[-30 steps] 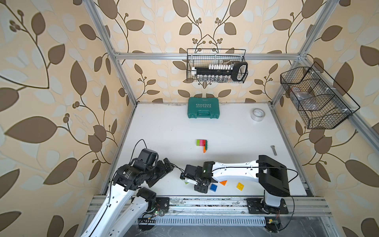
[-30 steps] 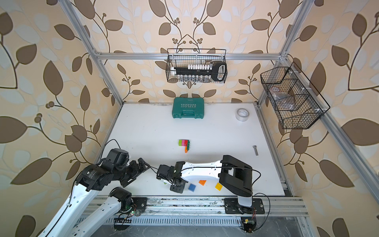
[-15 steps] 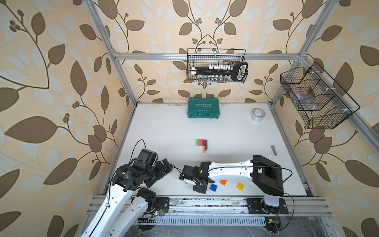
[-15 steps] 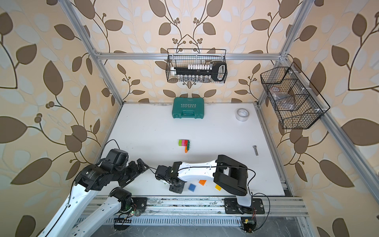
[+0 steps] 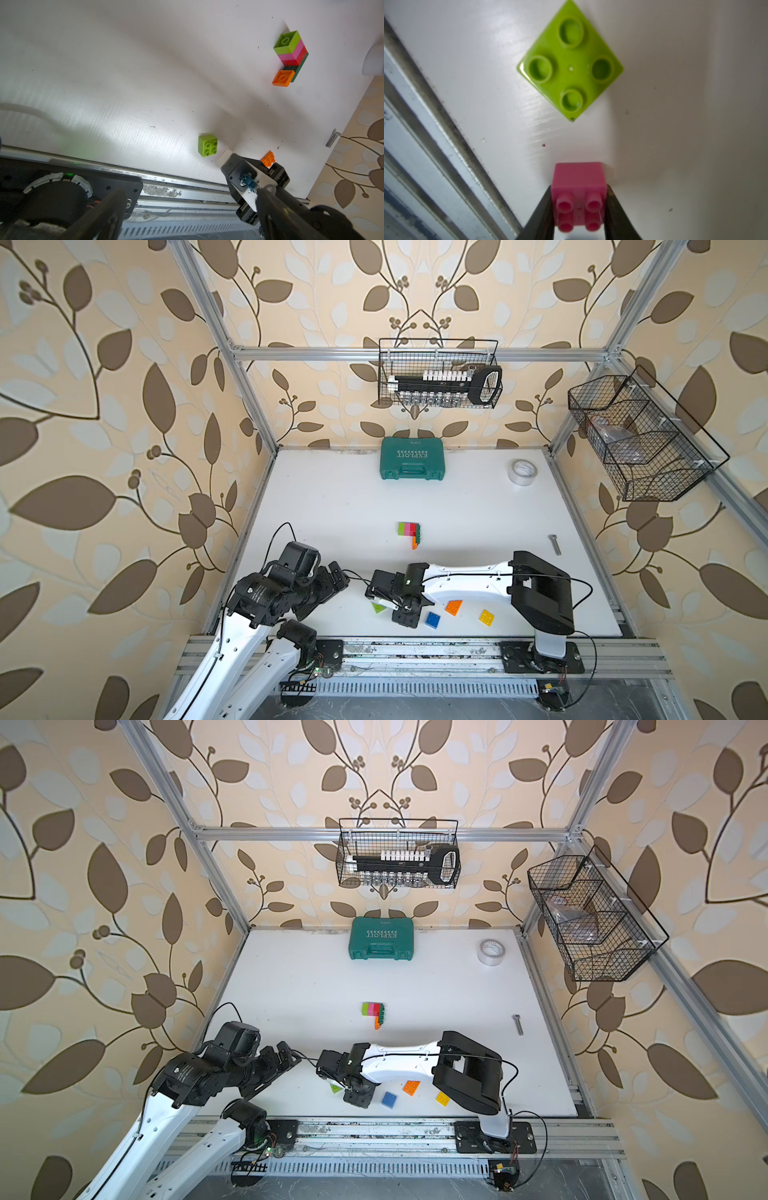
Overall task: Assemble the letter r with lego
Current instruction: Pick up the lego brick from the center of the board, then assemble the lego brick with the lego brick.
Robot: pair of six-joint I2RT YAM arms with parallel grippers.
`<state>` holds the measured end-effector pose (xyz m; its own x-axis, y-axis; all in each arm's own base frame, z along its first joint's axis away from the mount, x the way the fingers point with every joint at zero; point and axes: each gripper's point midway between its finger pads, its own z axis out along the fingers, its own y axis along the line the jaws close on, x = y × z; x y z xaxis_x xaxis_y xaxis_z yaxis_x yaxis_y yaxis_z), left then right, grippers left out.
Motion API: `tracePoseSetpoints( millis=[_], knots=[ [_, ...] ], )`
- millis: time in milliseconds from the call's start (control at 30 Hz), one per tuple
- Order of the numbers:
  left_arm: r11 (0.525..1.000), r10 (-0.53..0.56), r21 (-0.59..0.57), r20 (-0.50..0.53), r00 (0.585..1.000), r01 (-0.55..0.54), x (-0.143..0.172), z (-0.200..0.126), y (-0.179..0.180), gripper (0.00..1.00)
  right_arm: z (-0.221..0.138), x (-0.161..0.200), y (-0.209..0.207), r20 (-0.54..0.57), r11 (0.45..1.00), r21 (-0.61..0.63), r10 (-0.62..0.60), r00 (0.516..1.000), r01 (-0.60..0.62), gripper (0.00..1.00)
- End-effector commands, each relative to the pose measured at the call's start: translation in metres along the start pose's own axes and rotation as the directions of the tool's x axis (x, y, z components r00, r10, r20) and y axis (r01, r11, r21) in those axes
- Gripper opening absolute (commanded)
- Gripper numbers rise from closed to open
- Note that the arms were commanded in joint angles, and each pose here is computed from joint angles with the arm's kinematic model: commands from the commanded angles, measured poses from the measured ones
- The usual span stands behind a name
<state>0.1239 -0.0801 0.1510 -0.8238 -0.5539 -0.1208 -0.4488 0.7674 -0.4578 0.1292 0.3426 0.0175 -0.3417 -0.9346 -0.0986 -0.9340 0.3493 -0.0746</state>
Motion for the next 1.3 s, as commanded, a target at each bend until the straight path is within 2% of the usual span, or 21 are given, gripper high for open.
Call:
tracePoseSetpoints(
  millis=[0, 100, 200, 367, 533, 733, 900, 1033, 1267],
  knots=[
    [1.0, 0.016, 0.008, 0.008, 1.0, -0.016, -0.002, -0.002, -0.002, 0.99, -0.012, -0.007, -0.001, 0.019, 0.999, -0.014, 0.031, 0.999, -0.031, 0.35],
    [1.0, 0.019, 0.003, 0.011, 1.0, -0.019, -0.002, -0.003, -0.001, 0.99, -0.016, -0.008, -0.002, 0.018, 0.999, -0.014, 0.048, 0.999, -0.048, 0.22],
    [1.0, 0.019, 0.003, 0.013, 1.0, -0.019, -0.001, -0.004, 0.0, 0.99, -0.026, -0.01, -0.007, 0.019, 0.997, 0.001, 0.079, 0.997, -0.079, 0.0],
    [1.0, 0.026, 0.007, 0.034, 0.999, -0.026, -0.004, -0.011, -0.001, 0.99, -0.049, -0.021, -0.021, 0.064, 0.976, 0.024, 0.214, 0.975, -0.216, 0.0],
    [0.997, 0.077, -0.005, 0.085, 0.993, -0.077, -0.011, -0.028, -0.002, 0.99, -0.063, -0.033, -0.026, 0.077, 0.9, -0.075, 0.435, 0.897, -0.429, 0.0],
    [0.991, 0.119, 0.046, 0.059, 0.991, -0.122, 0.005, -0.041, -0.001, 0.99, -0.064, -0.046, -0.017, 0.065, 0.844, -0.116, 0.533, 0.844, -0.524, 0.0],
    [0.978, 0.178, 0.091, 0.101, 0.979, -0.187, 0.011, -0.055, 0.001, 0.99, -0.061, -0.053, -0.009, 0.055, 0.82, -0.097, 0.571, 0.819, -0.565, 0.0],
    [0.964, 0.239, 0.099, 0.091, 0.967, -0.248, 0.015, -0.058, -0.001, 0.99, -0.056, -0.059, -0.003, 0.052, 0.812, -0.078, 0.582, 0.812, -0.578, 0.0],
    [0.948, 0.299, 0.082, 0.11, 0.948, -0.309, 0.013, -0.058, 0.002, 0.99, -0.052, -0.073, 0.007, 0.076, 0.83, -0.103, 0.556, 0.828, -0.548, 0.0]
  ],
)
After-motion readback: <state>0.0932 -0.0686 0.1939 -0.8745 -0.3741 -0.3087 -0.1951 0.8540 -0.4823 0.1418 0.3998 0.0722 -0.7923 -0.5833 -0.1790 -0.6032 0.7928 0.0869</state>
